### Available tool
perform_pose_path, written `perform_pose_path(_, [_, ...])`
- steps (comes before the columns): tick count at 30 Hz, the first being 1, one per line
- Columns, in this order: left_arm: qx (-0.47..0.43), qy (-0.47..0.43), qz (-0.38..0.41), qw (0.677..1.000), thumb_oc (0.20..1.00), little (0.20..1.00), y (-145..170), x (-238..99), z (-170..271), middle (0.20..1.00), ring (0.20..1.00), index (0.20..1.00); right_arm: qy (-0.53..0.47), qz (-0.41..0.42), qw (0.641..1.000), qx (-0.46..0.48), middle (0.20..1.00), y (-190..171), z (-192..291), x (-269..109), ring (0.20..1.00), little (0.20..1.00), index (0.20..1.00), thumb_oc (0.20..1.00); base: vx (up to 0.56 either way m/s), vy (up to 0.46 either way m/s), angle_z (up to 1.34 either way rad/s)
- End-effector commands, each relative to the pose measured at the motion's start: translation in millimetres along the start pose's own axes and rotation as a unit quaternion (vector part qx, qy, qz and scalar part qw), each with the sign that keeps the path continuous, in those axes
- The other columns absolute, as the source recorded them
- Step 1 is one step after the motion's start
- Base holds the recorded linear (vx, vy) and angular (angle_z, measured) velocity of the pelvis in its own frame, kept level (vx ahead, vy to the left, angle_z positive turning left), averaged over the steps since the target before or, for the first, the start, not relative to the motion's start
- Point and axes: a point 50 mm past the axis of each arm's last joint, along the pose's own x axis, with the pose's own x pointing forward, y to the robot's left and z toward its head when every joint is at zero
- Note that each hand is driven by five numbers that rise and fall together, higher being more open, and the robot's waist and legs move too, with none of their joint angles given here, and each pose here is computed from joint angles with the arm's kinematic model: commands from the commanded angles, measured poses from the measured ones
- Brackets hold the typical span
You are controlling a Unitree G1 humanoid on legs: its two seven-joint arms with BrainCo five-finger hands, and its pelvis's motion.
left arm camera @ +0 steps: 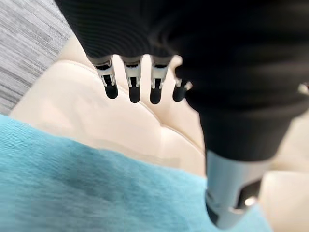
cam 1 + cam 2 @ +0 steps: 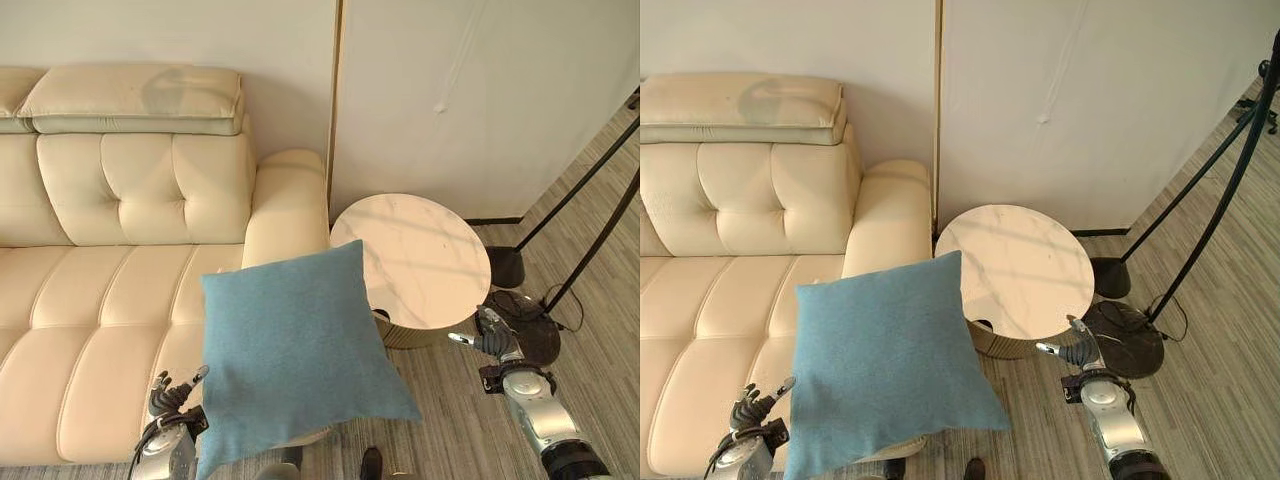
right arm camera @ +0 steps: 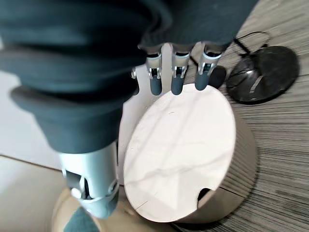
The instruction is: Pick up all the scattered cushions and arrange them neatly on the sofa.
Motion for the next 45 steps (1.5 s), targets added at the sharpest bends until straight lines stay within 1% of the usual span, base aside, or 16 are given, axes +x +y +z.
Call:
perform_pose_path(1, [0.045,-0.033,-0.016,0.998,1.0,1.0,3.9,15.1,27.0,1.0,1.0,1.0,-0.018,0.031,0.999,-0.006,1.0,17.7,13.1,7.0,1.0,1.0,1.0,1.0,0.04,0.008,0.05])
perform_pose_path(4, [0.065,-0.02,-0.036,0.997,1.0,1.0,-6.3,19.6,27.8,1.0,1.0,1.0,-0.015,0.056,0.998,-0.008,1.0,34.7,18.1,11.2,1.0,1.0,1.0,1.0,0.02,0.016,0.04])
perform_pose_path(9, [0.046,0.02,-0.066,0.997,1.0,1.0,-39.1,21.9,21.8,1.0,1.0,1.0,-0.025,0.104,0.994,0.01,1.0,78.4,40.6,17.4,1.0,1.0,1.0,1.0,-0.07,0.028,-0.01])
perform_pose_path(14, [0.032,0.031,-0.083,0.996,1.0,1.0,-59.0,18.9,19.3,1.0,1.0,1.0,-0.032,0.129,0.991,0.022,1.0,101.2,50.9,15.3,1.0,1.0,1.0,1.0,-0.09,0.041,0.01])
perform_pose_path(20, [0.009,0.007,-0.109,0.994,1.0,1.0,-86.3,15.1,35.5,1.0,1.0,1.0,-0.057,0.154,0.985,0.042,1.0,120.8,69.2,11.4,1.0,1.0,1.0,1.0,-0.07,0.036,-0.01])
perform_pose_path(21, [-0.004,-0.021,-0.134,0.991,1.0,1.0,-102.3,10.8,50.4,1.0,1.0,1.0,-0.078,0.164,0.982,0.053,1.0,126.5,82.1,9.6,1.0,1.0,1.0,1.0,-0.07,0.037,0.0])
perform_pose_path(22, [-0.017,-0.066,-0.179,0.981,1.0,1.0,-123.6,1.3,73.2,1.0,1.0,1.0,-0.101,0.173,0.977,0.072,1.0,131.6,98.1,7.6,1.0,1.0,1.0,1.0,-0.08,0.042,0.02])
perform_pose_path(28, [-0.019,-0.118,-0.324,0.939,1.0,1.0,-165.4,-30.7,98.7,1.0,1.0,1.0,-0.118,0.261,0.948,0.142,1.0,151.4,115.3,-7.3,1.0,1.0,1.0,1.0,-0.04,0.017,0.01])
perform_pose_path(29, [-0.019,-0.118,-0.324,0.939,1.0,1.0,-165.4,-30.7,98.8,1.0,1.0,1.0,-0.118,0.26,0.948,0.142,1.0,151.3,115.4,-7.3,1.0,1.0,1.0,1.0,-0.04,0.011,0.01])
perform_pose_path(36, [-0.009,-0.099,-0.439,0.893,1.0,1.0,-206.8,-59.2,99.6,1.0,1.0,1.0,-0.159,0.333,0.922,0.118,1.0,166.3,142.5,-17.5,1.0,1.0,1.0,1.0,-0.03,0.003,0.0])
perform_pose_path(39, [-0.025,-0.046,-0.495,0.867,1.0,1.0,-224.1,-75.8,82.2,1.0,1.0,1.0,-0.181,0.359,0.91,0.096,1.0,173.0,153.8,-24.8,1.0,1.0,1.0,1.0,-0.01,0.007,-0.06])
perform_pose_path(40, [-0.027,-0.036,-0.503,0.863,1.0,1.0,-226.4,-78.9,77.6,1.0,1.0,1.0,-0.183,0.364,0.908,0.094,0.576,174.2,154.0,-26.7,0.576,0.576,0.576,0.576,0.0,0.008,-0.06])
perform_pose_path(41, [-0.03,-0.027,-0.511,0.859,0.598,0.598,-228.5,-81.7,74.2,0.598,0.598,0.598,-0.18,0.37,0.906,0.095,0.2,175.7,152.3,-28.2,0.2,0.2,0.2,0.2,0.0,0.002,-0.04])
perform_pose_path(42, [-0.03,-0.027,-0.511,0.859,0.457,0.457,-228.5,-81.7,74.2,0.457,0.457,0.457,-0.18,0.37,0.906,0.095,0.2,175.7,152.3,-28.2,0.2,0.2,0.2,0.2,0.0,0.003,-0.04])
perform_pose_path(43, [-0.042,-0.01,-0.52,0.853,0.222,0.222,-231.7,-86.3,69.0,0.222,0.222,0.222,-0.173,0.38,0.902,0.109,0.2,178.9,149.8,-31.0,0.2,0.2,0.2,0.2,-0.01,0.002,-0.05])
perform_pose_path(45, [-0.083,0.042,-0.537,0.839,0.2,0.2,-238.0,-95.6,53.8,0.2,0.2,0.2,-0.143,0.412,0.884,0.169,0.2,190.3,142.2,-40.1,0.2,0.2,0.2,0.2,-0.01,0.003,-0.04])
